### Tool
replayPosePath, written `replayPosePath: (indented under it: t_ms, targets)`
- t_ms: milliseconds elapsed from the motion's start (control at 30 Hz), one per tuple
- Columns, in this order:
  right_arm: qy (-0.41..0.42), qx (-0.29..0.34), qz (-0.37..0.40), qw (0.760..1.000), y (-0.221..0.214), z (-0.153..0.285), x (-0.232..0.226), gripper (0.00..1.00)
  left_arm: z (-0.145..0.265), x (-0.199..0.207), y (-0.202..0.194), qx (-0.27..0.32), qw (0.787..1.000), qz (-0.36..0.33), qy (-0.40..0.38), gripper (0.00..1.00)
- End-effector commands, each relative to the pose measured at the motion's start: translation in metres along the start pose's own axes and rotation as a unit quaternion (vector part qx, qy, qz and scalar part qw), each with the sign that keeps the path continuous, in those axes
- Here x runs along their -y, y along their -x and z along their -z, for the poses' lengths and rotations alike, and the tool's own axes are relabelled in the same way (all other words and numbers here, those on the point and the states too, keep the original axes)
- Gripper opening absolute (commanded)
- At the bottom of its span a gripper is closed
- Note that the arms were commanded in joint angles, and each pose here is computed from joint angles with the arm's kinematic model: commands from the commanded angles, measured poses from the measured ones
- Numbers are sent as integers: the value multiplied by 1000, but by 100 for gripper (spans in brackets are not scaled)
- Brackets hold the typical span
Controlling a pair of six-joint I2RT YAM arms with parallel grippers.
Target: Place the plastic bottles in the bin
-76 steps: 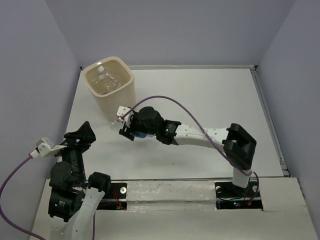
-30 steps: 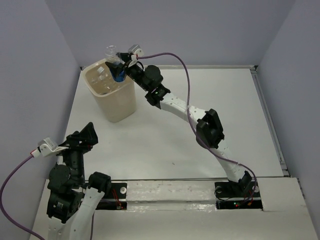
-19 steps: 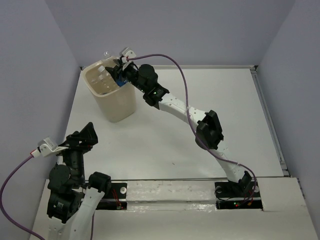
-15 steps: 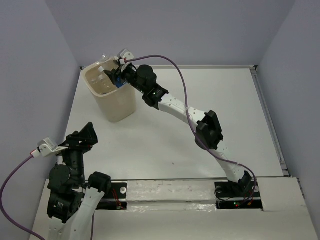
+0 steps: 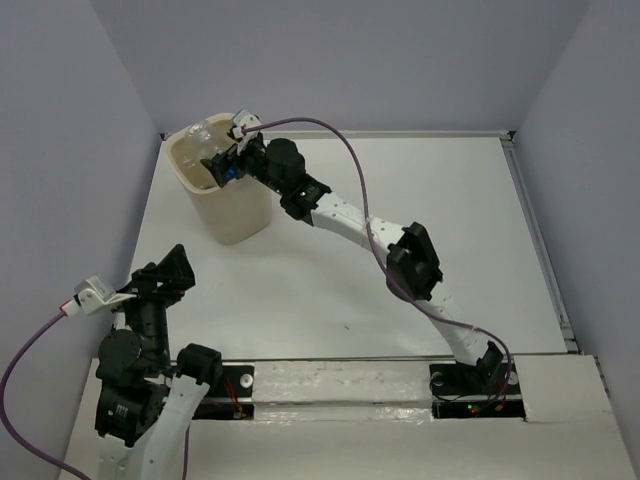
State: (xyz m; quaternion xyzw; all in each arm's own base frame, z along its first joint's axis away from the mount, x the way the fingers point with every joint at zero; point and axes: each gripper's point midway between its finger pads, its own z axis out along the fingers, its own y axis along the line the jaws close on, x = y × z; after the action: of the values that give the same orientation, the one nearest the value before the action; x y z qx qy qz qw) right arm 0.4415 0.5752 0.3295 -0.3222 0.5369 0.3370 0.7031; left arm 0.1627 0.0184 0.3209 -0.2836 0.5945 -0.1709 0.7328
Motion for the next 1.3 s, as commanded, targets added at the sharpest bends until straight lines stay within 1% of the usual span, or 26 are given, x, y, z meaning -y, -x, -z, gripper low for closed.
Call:
replayPosePath:
  t_ms: [0, 33, 100, 133, 167, 200, 233, 267, 333, 433, 467, 567, 600, 667, 700, 733, 767, 800, 900, 933, 967, 1000, 1033, 1067, 1133, 1267]
  targets:
    - [27, 104, -34, 994, 124, 19, -18, 100, -2, 1, 10, 18, 1000, 2, 6, 99]
    - [30, 97, -41, 994, 119, 23, -20, 100, -2, 1, 10, 18, 1000, 1, 7, 99]
    - [36, 103, -60, 992, 132, 30, -22, 100, -3, 0, 10, 18, 1000, -1, 11, 99]
    - [40, 116, -61, 991, 155, 40, -23, 100, -4, -1, 9, 18, 1000, -2, 14, 99]
    - [43, 103, -68, 991, 146, 44, -25, 100, -4, -1, 9, 18, 1000, -4, 16, 99]
    - [46, 108, -71, 990, 152, 50, -26, 100, -5, -2, 8, 18, 1000, -5, 18, 99]
    - [53, 123, -75, 988, 174, 62, -28, 100, -5, -3, 9, 19, 1000, -6, 20, 99]
    - [55, 100, -82, 990, 154, 68, -31, 100, -5, -3, 9, 19, 1000, -7, 22, 99]
    - [60, 98, -89, 989, 156, 82, -34, 100, -7, -3, 8, 17, 1000, -10, 24, 99]
    - [62, 72, -119, 988, 140, 117, -40, 100, -8, -5, 8, 17, 999, -17, 32, 99]
    - [60, 61, -129, 988, 130, 138, -42, 100, -8, -4, 8, 16, 999, -20, 30, 99]
    - [58, 36, -175, 982, 111, 175, -52, 93, -7, -3, 10, 14, 999, -29, 27, 99]
    - [52, 27, -188, 980, 100, 201, -53, 87, -8, 0, 7, 8, 999, -35, 20, 99]
    - [50, 18, -221, 974, 89, 227, -60, 66, -9, 5, 7, 3, 999, -38, 6, 99]
    - [44, 10, -226, 973, 82, 239, -60, 41, -8, 11, 4, -4, 999, -42, -11, 99]
    - [35, 20, -226, 973, 94, 256, -56, 24, -8, 14, 3, -7, 999, -43, -20, 99]
    - [20, -7, -226, 974, 69, 273, -55, 8, -8, 18, 3, -8, 999, -43, -30, 99]
    - [9, -27, -227, 974, 59, 286, -53, 0, -7, 25, 0, -18, 998, -43, -49, 99]
    - [-29, -35, -224, 974, 53, 334, -43, 0, -6, 42, -5, -44, 994, -46, -86, 99]
    - [-46, -34, -225, 973, 52, 346, -38, 3, -6, 45, -7, -50, 993, -47, -92, 99]
    - [-54, -37, -228, 971, 49, 370, -37, 14, -4, 50, -8, -59, 992, -47, -103, 99]
    - [-72, -37, -228, 970, 46, 381, -32, 44, -5, 52, -8, -63, 991, -49, -105, 99]
    - [-81, -40, -230, 969, 43, 393, -30, 61, -3, 54, -7, -66, 991, -49, -109, 99]
    - [-91, -42, -230, 968, 40, 403, -27, 77, -4, 55, -7, -69, 991, -50, -108, 99]
    - [-129, -48, -231, 963, 31, 433, -17, 99, -6, 57, -9, -78, 989, -56, -109, 99]
    - [-195, -33, -230, 953, 21, 471, 4, 100, -11, 62, -17, -87, 987, -59, -123, 99]
